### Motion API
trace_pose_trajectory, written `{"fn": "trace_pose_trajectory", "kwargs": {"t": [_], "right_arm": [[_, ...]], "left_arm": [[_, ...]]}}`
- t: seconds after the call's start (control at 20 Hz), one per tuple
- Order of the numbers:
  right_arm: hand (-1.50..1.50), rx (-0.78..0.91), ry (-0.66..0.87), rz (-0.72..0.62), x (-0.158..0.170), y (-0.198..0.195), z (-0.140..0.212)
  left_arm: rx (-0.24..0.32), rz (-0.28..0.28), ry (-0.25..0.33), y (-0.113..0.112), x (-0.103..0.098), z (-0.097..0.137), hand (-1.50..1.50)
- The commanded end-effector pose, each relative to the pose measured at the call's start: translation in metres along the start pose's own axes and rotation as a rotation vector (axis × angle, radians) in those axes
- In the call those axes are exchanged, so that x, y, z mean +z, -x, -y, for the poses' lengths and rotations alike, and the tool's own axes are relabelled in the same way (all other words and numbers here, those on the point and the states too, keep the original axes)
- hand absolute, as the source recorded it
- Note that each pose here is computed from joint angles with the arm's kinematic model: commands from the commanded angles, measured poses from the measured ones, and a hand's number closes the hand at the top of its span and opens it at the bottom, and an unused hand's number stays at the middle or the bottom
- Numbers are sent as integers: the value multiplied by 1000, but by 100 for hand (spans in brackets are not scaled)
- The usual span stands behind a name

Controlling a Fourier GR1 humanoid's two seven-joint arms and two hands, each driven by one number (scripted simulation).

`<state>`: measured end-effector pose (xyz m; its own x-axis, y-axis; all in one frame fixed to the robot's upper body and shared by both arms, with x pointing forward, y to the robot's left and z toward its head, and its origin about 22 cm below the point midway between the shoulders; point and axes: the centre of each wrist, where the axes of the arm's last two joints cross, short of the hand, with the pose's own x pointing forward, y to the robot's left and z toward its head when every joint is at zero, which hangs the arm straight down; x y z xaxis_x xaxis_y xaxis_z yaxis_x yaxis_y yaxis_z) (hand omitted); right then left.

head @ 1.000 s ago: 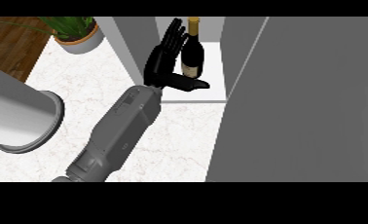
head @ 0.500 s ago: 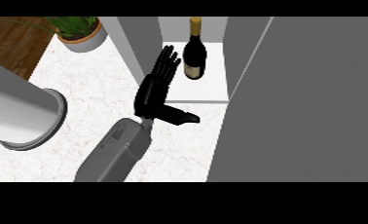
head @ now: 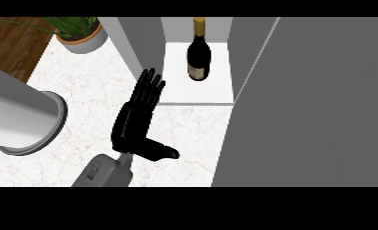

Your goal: Pick up the wine, place it into the cabinet and close the cabinet

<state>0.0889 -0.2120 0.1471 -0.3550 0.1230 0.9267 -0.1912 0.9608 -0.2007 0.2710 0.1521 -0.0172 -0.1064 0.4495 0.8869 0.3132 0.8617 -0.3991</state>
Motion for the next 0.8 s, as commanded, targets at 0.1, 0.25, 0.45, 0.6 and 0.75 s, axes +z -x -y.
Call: {"fn": "trace_pose_trajectory", "kwargs": {"t": [0.1,0.25,0.45,0.6,0.75], "right_arm": [[-150,-119,-94,8,18,-42,-3],[-150,-179,-192,-7,17,-51,-4],[150,-179,-391,-32,19,-39,-13],[150,-175,-485,3,19,-40,-13],[150,-197,-509,13,18,-48,-11]], "left_arm": [[0,12,-6,-23,36,-16,-150],[-31,54,-24,-29,48,-27,-150],[-58,87,-24,-51,50,-62,-150],[-82,107,-28,-68,55,-65,-150],[-102,108,-58,-82,53,-88,-150]]}}
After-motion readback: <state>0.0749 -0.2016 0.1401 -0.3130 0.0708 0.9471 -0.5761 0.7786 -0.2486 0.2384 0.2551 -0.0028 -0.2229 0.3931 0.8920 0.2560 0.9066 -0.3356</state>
